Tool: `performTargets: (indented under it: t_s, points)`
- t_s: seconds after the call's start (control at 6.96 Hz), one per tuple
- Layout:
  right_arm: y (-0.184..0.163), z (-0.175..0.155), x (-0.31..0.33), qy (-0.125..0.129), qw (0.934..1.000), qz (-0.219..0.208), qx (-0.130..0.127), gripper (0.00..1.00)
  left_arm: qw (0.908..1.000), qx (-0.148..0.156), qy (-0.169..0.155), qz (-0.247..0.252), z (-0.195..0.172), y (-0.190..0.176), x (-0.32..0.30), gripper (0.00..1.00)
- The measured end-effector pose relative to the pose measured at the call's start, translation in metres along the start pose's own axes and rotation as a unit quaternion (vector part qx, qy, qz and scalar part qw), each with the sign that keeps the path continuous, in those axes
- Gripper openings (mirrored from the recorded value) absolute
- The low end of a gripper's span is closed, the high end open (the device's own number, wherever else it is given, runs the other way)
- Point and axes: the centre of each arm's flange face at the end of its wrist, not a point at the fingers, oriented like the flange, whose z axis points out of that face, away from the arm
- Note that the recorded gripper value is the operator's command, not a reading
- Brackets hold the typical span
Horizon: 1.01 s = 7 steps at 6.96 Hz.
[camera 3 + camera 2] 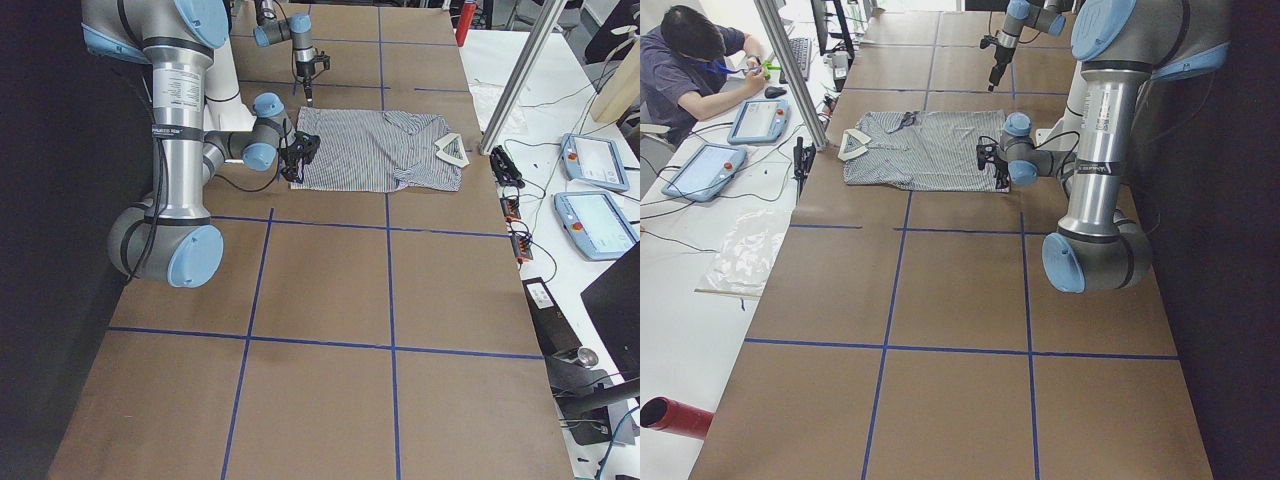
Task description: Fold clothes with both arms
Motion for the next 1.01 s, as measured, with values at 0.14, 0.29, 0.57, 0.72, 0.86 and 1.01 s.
performTargets:
  t_s: [0.14, 0.29, 0.57, 0.72, 0.86, 1.01]
  points:
    - [0.002, 0.0, -0.001, 0.0, 1.0, -0.001, 0.001, 0.81, 1.0, -0.004, -0.005, 0.002, 0.004, 0.006, -0.004, 0.51]
    - [0.003, 0.001, -0.001, 0.0, 1.0, -0.002, 0.002, 0.82, 0.9999, -0.007, -0.008, 0.004, 0.006, 0.009, -0.006, 0.49]
    - [0.003, 0.001, -0.001, -0.001, 1.0, -0.002, 0.003, 0.82, 0.9999, -0.008, -0.01, 0.006, 0.009, 0.014, -0.006, 0.46]
    - [0.003, 0.001, -0.001, -0.001, 1.0, -0.002, 0.003, 0.82, 0.9999, -0.008, -0.01, 0.006, 0.01, 0.016, -0.006, 0.46]
    - [0.003, 0.001, -0.001, 0.0, 1.0, -0.002, 0.003, 0.82, 0.9999, -0.009, -0.011, 0.007, 0.011, 0.017, -0.005, 0.46]
    - [0.003, 0.001, -0.001, 0.0, 1.0, -0.002, 0.003, 0.83, 0.9999, -0.01, -0.01, 0.007, 0.012, 0.019, -0.005, 0.45]
